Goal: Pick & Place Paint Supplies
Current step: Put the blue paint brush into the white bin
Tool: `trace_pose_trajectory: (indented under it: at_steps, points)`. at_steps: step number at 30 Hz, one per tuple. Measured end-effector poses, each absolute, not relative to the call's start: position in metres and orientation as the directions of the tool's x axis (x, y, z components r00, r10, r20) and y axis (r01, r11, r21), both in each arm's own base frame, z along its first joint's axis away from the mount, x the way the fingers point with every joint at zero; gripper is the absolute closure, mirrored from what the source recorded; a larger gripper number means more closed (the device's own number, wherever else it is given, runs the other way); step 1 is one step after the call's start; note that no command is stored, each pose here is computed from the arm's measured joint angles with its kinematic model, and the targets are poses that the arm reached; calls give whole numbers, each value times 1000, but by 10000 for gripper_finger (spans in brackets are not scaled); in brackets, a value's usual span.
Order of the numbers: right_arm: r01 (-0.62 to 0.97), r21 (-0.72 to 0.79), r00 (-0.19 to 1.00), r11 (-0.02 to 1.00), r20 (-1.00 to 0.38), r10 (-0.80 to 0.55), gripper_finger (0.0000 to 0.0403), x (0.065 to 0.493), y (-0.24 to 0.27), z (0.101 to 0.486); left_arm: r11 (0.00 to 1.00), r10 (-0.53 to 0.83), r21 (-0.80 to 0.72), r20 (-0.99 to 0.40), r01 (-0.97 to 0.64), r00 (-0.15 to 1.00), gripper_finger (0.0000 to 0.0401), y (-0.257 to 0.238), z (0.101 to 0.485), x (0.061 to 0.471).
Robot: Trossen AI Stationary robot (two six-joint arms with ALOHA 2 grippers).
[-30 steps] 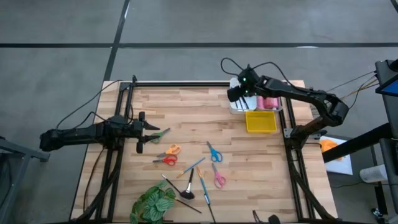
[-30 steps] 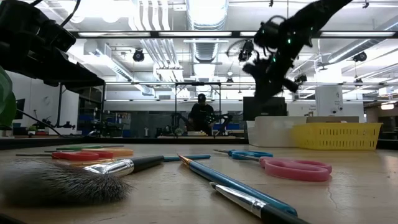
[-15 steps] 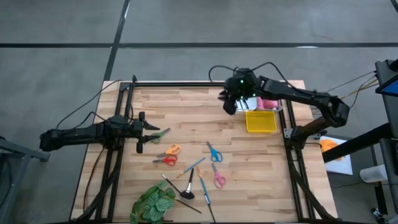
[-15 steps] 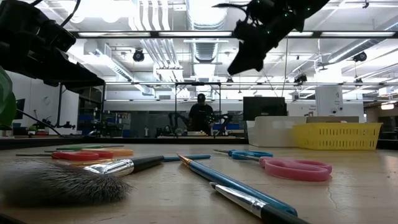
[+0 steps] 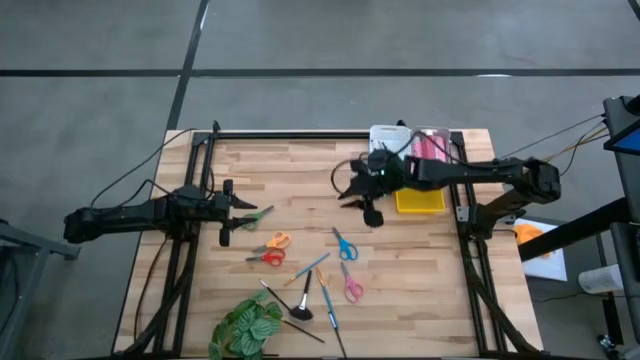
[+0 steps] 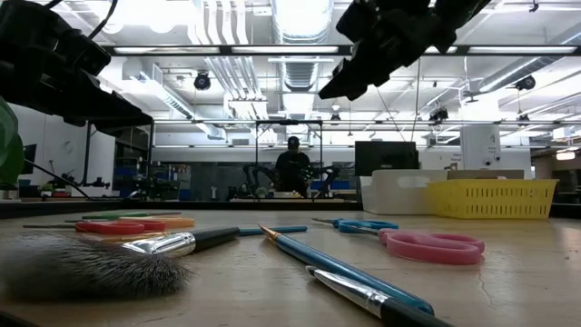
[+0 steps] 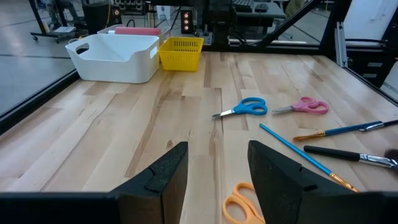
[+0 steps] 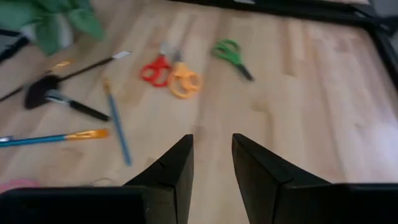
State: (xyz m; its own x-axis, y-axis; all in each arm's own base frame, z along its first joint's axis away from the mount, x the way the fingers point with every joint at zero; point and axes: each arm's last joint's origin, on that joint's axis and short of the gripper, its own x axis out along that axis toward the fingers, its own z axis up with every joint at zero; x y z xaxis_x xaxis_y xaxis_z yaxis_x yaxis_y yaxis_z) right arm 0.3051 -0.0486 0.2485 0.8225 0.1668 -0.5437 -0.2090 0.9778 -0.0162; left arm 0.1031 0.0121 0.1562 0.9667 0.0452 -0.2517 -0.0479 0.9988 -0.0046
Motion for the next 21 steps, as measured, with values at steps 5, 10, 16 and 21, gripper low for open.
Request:
trace_pose_trajectory:
  at_steps: [5,10,16,21]
  points:
    - [-304,-42,835,952,-493,245,296,308,-17,239,999,45,-5,-251,-48,967,232,12,156,103]
    - [-354,-49,837,934,-462,293,296,313,13,221,999,45,-5,-251,-48,967,232,12,156,103]
    - [-287,-99,824,953,-533,193,296,325,40,193,999,45,-5,-259,-48,965,232,12,156,103]
    - [-305,-95,788,948,-584,195,296,343,51,172,999,45,-6,-270,-49,962,232,12,155,104]
